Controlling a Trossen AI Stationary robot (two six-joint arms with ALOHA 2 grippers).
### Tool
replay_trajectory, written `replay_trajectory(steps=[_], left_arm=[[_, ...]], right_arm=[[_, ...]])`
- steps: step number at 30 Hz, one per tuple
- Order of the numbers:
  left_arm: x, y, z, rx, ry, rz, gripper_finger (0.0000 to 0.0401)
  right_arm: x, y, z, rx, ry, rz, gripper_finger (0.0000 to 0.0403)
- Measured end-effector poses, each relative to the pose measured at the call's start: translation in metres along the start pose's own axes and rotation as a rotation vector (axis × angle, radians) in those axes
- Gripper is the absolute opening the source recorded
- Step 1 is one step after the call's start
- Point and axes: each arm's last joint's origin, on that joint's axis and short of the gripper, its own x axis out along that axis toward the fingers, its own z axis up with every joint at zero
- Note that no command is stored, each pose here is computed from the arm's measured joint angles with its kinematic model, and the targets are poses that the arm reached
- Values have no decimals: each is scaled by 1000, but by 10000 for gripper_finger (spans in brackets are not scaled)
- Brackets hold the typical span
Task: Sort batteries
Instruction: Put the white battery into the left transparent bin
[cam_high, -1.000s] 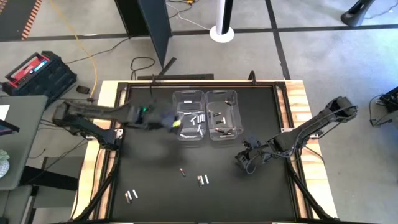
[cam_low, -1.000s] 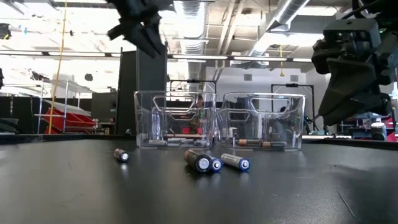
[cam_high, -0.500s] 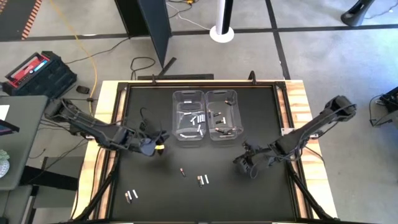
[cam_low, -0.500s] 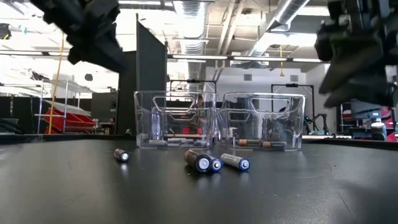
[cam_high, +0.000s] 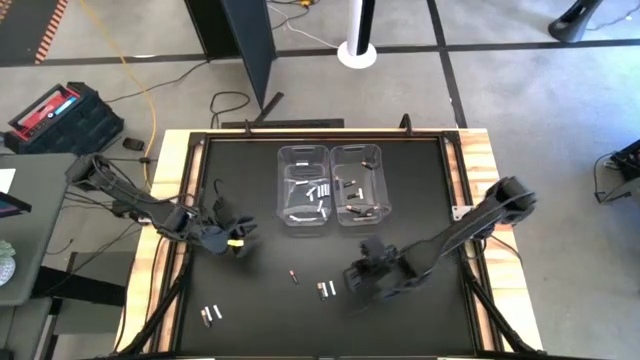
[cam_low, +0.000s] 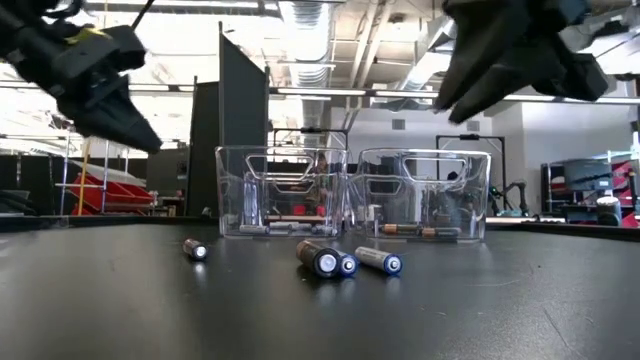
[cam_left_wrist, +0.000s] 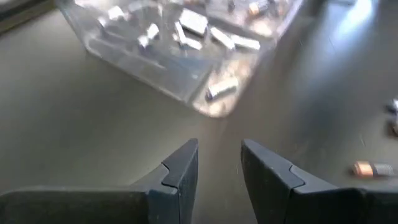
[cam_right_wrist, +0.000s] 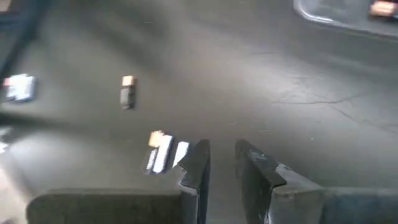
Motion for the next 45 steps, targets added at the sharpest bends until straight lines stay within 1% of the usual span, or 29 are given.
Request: replay_trajectory(steps=[3,5,8,11,15,19,22,27,30,32,36,38,41,45], left_arm=[[-5,8,-8,-11,9,-66,118],[-9,12,-10,-9,10,-98,118],[-16,17,-11,7,-6,-162,118],[-21,21,-9,12,-20,-221,118],[-26,24,-8,-2,-31,-260,118],[-27,26,-9,-3,-18,-284,118],[-27,25,-10,-1,-4,-304,118],[-27,26,-12,13,15,-296,118],[-26,27,-13,14,23,-292,118],[-26,28,-14,17,33,-285,118],[-26,28,-14,33,35,-282,118],[-26,28,-14,33,35,-283,118],[-26,28,-14,33,35,-283,118],[-26,28,-14,32,35,-283,118]], right_arm=[[15,20,-7,23,9,-92,91],[26,33,-11,21,32,-128,91],[42,49,-19,4,43,-150,91],[57,57,-26,-10,43,-191,91],[68,65,-32,-32,62,-189,91],[69,67,-32,-3,75,-188,96],[70,66,-31,3,89,-194,109],[76,68,-35,5,91,-179,151],[77,66,-35,3,105,-189,177],[76,66,-33,4,104,-193,188],[78,66,-32,-2,120,-199,190],[80,65,-31,-10,127,-196,186],[82,61,-28,-28,142,-230,179],[87,58,-24,-46,171,-239,172]])
